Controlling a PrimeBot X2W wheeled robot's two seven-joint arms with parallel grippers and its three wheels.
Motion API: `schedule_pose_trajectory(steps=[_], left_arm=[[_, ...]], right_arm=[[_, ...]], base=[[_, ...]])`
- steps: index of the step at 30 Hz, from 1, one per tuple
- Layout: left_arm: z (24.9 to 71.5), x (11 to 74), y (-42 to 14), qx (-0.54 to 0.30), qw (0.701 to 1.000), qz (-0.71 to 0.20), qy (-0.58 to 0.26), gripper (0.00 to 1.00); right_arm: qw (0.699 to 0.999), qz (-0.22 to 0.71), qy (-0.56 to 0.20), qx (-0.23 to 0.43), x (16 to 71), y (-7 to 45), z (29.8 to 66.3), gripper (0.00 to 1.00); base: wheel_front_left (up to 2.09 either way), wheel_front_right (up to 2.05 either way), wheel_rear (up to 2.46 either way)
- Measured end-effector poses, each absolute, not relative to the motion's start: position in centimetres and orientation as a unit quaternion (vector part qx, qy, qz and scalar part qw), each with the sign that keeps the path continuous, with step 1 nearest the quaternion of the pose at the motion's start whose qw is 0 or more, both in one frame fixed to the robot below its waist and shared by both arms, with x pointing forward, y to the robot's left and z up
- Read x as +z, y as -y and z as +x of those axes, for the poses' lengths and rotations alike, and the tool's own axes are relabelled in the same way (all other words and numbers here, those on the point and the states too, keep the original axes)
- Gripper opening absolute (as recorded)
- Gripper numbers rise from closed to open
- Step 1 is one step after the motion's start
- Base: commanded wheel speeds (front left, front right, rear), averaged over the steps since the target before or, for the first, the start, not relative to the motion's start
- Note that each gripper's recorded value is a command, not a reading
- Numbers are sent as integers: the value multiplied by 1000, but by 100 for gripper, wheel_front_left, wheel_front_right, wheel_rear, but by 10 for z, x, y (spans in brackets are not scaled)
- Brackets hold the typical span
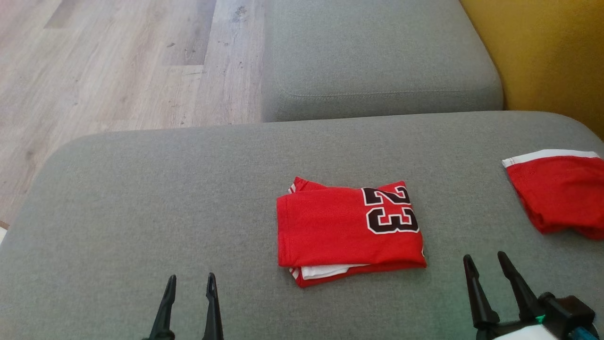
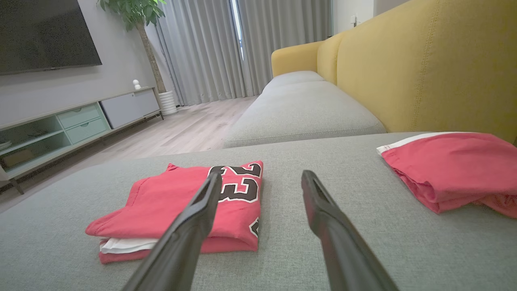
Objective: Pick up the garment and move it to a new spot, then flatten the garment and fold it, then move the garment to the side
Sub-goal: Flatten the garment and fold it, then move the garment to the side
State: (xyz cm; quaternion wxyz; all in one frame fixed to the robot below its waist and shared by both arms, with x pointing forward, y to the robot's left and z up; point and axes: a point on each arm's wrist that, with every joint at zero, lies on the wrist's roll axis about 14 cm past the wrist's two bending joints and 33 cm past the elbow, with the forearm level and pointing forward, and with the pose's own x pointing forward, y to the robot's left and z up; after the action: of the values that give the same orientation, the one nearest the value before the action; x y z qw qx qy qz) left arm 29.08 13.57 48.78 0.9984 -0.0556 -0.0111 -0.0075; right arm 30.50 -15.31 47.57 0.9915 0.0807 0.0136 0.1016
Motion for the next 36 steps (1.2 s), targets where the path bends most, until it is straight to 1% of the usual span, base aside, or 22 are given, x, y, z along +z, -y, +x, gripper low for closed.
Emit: schedule_pose_trajectory(steps=[36], left_arm=[[289,482,-137,-13,998,-57,4,100]], right_arm=[[991,72,-11,108,478,148,308,100]], base=[[0,0,0]])
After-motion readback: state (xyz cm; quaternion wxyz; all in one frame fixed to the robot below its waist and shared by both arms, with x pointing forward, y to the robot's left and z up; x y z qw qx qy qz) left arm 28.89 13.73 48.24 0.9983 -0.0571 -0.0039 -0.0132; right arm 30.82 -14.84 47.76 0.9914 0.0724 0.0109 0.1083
